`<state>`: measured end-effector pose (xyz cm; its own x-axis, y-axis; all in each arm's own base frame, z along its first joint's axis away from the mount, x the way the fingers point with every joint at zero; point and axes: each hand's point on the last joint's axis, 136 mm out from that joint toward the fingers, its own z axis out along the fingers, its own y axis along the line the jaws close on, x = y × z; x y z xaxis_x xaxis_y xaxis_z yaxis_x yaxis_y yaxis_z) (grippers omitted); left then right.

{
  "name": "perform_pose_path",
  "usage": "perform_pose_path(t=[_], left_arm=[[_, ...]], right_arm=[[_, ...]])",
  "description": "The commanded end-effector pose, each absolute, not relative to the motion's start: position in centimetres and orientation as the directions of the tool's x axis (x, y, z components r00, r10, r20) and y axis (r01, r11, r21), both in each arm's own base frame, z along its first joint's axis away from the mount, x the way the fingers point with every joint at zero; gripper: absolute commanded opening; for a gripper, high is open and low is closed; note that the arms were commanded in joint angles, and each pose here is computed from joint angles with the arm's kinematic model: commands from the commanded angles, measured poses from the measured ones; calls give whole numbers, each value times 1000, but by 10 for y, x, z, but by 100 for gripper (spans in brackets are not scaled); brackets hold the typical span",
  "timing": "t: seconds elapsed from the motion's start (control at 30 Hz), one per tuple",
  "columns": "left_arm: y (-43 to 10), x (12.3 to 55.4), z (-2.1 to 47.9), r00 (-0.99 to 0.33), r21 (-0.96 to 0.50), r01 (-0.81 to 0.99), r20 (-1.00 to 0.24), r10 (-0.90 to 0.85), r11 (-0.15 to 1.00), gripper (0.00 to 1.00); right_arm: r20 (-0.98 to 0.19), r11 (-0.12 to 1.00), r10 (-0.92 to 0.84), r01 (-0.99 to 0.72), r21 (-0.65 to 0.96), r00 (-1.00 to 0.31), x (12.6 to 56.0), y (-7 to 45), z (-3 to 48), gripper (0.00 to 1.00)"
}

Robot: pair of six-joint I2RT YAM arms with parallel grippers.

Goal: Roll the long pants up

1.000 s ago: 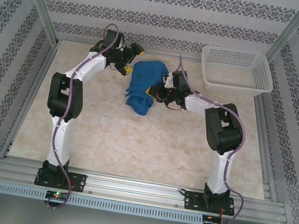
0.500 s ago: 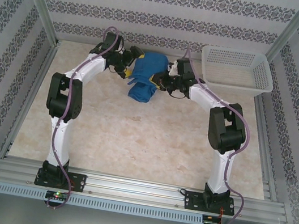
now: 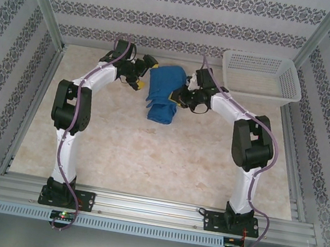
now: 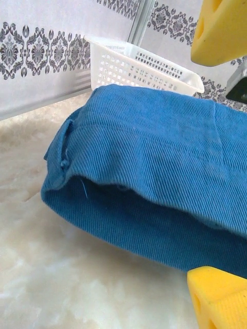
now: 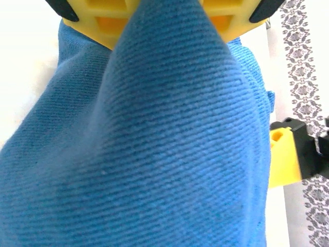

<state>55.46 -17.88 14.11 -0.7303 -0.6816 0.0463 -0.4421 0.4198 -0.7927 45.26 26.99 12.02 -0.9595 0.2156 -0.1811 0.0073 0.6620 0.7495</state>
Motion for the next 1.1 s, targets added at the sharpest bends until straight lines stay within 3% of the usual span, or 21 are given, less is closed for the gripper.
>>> perform_pose_path(t=[0.0, 0.27, 0.57, 0.87, 1.07], left_arm=[[-177, 557, 168, -728, -831, -398, 27, -685, 389, 100], [-178, 556, 169, -729, -834, -396, 31, -683, 385, 100], [-178, 556, 176, -736, -836, -388, 28, -677, 388, 100], [-176, 544, 192, -753, -831, -377, 19, -658, 408, 100], [-172, 529, 183, -758, -815, -406, 47, -650, 414, 100]], right_arm=[[-359, 609, 250, -142, 781, -899, 477, 262, 215, 0], [-423, 588, 315, -175, 790, -850, 502, 234, 277, 0], [-529, 649, 363, -199, 735, -768, 528, 183, 350, 0], [-603, 772, 526, 38, 635, -600, 545, 67, 366, 0], [-590, 722, 669, 207, 660, -451, 540, 2, 351, 0]])
